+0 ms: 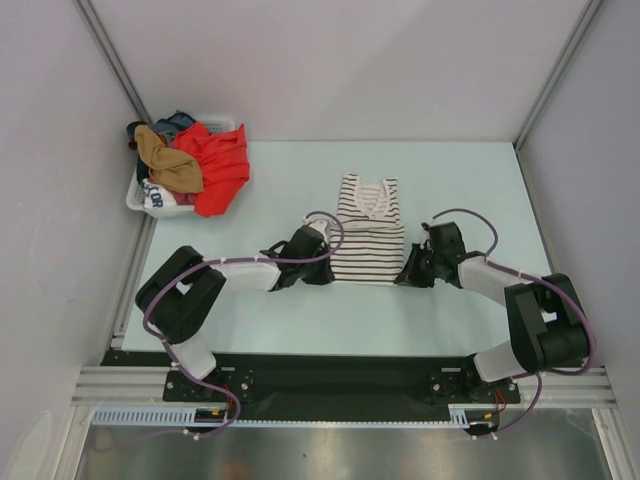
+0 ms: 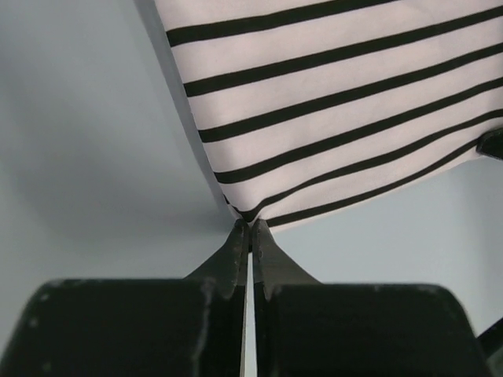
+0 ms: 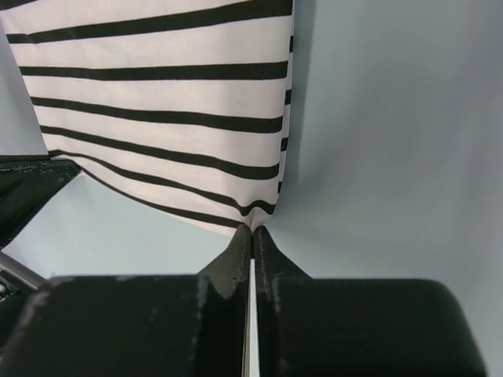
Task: Fold and stack the tank tops
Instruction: Fold the tank top
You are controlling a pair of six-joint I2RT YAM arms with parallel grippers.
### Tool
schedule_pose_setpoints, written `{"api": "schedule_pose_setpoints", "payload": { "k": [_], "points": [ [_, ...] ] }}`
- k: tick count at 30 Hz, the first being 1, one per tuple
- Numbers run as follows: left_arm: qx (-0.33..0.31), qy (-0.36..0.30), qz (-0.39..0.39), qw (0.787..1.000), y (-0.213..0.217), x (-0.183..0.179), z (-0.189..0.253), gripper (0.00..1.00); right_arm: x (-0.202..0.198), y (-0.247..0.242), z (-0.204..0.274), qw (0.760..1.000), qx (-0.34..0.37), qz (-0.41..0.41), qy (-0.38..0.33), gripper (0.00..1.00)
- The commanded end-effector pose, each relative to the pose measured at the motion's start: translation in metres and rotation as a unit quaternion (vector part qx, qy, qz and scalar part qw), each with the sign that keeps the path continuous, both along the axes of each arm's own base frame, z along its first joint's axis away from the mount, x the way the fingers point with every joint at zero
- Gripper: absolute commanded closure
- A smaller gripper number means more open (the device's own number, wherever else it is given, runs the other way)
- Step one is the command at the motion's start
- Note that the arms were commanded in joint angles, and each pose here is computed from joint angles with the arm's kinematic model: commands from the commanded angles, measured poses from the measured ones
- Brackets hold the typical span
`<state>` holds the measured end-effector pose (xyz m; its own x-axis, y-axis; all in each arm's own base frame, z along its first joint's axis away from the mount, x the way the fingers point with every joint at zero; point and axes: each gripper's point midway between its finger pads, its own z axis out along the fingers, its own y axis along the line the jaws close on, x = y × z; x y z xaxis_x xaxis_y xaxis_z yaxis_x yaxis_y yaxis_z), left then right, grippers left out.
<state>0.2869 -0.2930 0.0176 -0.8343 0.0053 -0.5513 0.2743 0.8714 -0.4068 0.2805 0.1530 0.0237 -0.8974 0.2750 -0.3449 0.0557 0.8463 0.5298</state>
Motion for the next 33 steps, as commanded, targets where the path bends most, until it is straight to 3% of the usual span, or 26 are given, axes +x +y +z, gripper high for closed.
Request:
{"api": "schedule_pose_setpoints", "payload": {
  "k": [1,7,12,16,23,27,33],
  "points": [
    [0.011,-0.001,-0.014,1.0,0.005,-0.025,0.01,1.0,-0.027,-0.009,-0.002,1.0,-0.026,0.004,0.017,1.0],
    [0.013,0.003,-0.016,1.0,0.005,-0.026,0.029,1.0,-0.017,-0.007,0.034,1.0,-0.021,0.004,-0.015,1.0],
    [0.028,-0.044,-0.001,0.999,0.005,0.006,0.089,1.0,0.021,0.005,0.094,0.998,-0.01,0.013,-0.06,1.0],
    [-0.014,-0.076,0.0,0.997,0.008,-0.002,0.129,1.0,0.01,0.004,0.117,0.996,-0.007,0.006,-0.087,1.0],
    [-0.016,0.019,-0.026,0.999,0.021,-0.086,0.031,1.0,-0.062,0.003,0.042,1.0,0.009,0.013,-0.004,1.0],
    [0.005,0.039,-0.032,0.999,0.025,-0.111,0.012,1.0,-0.086,0.007,0.035,1.0,0.006,0.022,0.013,1.0],
    [0.002,0.036,-0.044,0.998,0.025,-0.141,0.021,1.0,-0.106,0.008,0.053,1.0,0.011,0.024,0.001,1.0]
  ]
}}
